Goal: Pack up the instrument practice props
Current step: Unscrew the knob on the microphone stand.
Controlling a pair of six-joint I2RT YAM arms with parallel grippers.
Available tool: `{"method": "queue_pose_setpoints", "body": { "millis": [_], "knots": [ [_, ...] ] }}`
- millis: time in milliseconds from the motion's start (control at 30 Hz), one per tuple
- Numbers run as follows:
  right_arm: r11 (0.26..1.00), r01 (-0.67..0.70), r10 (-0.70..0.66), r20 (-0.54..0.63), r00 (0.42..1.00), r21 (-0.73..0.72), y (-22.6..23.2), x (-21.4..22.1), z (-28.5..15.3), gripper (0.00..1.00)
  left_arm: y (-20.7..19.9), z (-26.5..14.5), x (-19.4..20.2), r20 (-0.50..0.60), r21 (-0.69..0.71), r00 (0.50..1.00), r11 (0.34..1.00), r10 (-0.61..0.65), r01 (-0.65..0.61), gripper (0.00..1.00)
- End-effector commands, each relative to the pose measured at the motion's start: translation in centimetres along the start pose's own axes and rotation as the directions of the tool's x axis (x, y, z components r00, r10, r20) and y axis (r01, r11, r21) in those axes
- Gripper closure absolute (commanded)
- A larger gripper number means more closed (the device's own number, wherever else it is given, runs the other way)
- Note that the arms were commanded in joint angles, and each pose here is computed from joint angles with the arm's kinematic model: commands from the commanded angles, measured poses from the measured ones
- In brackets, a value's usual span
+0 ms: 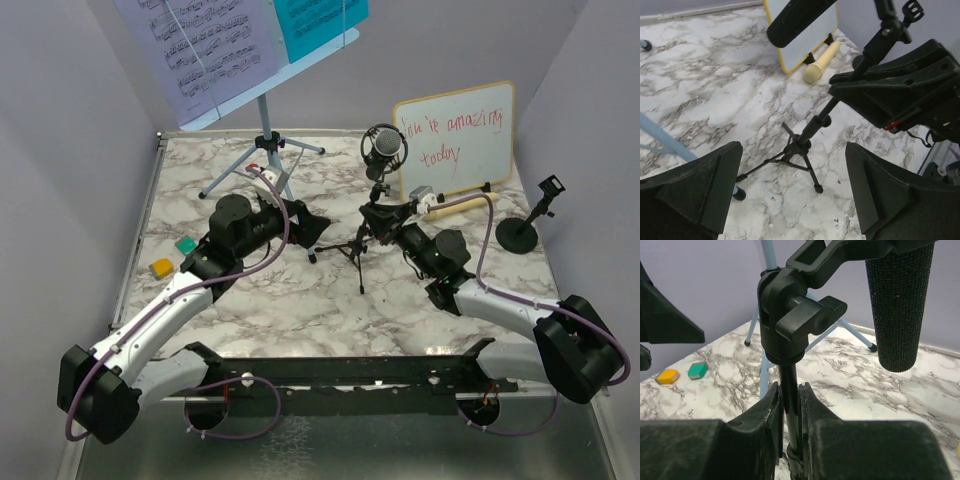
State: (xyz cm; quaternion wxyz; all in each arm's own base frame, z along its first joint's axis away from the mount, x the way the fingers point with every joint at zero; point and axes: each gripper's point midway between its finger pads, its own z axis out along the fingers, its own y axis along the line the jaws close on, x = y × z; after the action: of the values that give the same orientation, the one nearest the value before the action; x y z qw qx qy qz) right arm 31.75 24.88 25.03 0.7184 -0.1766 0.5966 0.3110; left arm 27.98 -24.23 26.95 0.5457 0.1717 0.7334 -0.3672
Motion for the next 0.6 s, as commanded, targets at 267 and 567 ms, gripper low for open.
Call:
{"method": "queue_pose_setpoints", "body": {
  "millis": [267, 567],
  "knots": [
    [0.993, 0.103, -0.102, -0.026, 0.994, 0.06, 0.9, 0.3, 0.9, 0.97, -4.1, 2.6, -3.3, 0.127, 0.115, 0.986, 0.985, 0.111, -0.126, 0.09],
    [0.996, 0.026, -0.019, -0.078, 0.997, 0.089, 1.1, 1.3, 1.0, 0.49, -3.0, 2.5, 0.5, 0.081, 0.109, 0.987, 0.983, 0.141, -0.149, 0.09]
  ]
}}
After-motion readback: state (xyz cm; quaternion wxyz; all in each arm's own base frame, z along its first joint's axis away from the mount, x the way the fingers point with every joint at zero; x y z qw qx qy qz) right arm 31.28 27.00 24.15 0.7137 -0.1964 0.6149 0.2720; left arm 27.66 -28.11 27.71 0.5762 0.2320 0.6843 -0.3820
